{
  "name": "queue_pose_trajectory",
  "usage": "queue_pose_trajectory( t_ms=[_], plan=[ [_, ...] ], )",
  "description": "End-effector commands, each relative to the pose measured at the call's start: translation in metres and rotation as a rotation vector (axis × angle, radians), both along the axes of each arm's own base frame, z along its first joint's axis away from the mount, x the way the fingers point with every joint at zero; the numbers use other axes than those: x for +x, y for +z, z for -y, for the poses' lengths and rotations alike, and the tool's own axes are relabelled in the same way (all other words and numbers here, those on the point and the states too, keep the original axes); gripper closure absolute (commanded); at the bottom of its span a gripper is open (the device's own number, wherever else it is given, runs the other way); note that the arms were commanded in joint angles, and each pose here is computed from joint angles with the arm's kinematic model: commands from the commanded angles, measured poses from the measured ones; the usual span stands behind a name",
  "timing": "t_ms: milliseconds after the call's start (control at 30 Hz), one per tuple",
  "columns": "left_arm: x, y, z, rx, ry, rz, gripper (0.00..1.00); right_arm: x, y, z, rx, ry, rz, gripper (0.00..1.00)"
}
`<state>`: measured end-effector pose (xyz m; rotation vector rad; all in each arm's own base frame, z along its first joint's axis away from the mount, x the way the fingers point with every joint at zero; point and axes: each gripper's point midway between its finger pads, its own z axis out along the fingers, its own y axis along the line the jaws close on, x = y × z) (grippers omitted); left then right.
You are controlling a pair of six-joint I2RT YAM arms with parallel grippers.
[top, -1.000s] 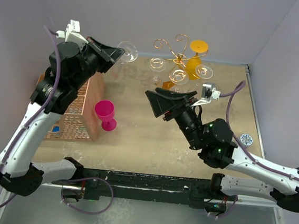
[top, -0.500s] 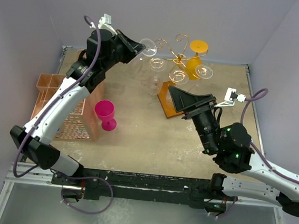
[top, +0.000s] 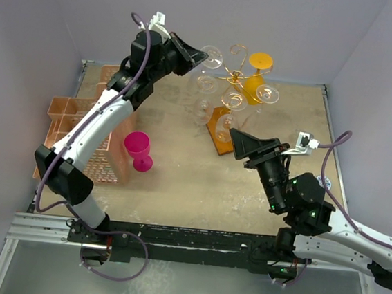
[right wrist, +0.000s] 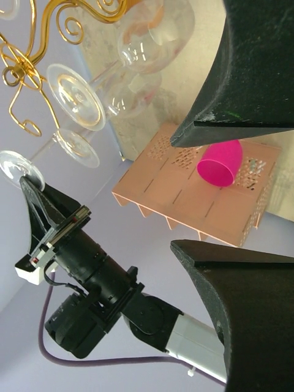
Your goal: Place the wine glass upside down on the wine glass rack
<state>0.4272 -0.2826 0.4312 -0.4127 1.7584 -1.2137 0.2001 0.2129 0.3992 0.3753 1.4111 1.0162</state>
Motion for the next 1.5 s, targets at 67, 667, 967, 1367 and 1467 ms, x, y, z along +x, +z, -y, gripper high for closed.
queue_pose_trajectory(
  t_ms=[67, 667, 967, 1367, 1467],
  plan=[
    [0.003, 0.044, 0.013, -0.103, -0.064, 0.11, 1.0, 0.002, -0.001, 0.009, 0.028, -0.039, 0.016, 0.36],
    [0.028, 0.039, 0.026, -0.135, -0.064, 0.098, 1.0, -0.002, -0.003, 0.011, 0.066, -0.016, 0.013, 0.36],
    [0.054, 0.036, 0.02, -0.175, -0.016, 0.075, 1.0, -0.003, -0.002, 0.009, 0.093, 0.001, 0.009, 0.36],
    [0.075, 0.021, -0.007, -0.157, 0.079, 0.046, 1.0, -0.003, -0.004, 0.005, 0.097, 0.011, 0.01, 0.36],
    [0.074, 0.017, -0.012, -0.15, 0.09, 0.039, 1.0, -0.003, -0.003, 0.005, 0.1, 0.011, 0.01, 0.36]
  ],
)
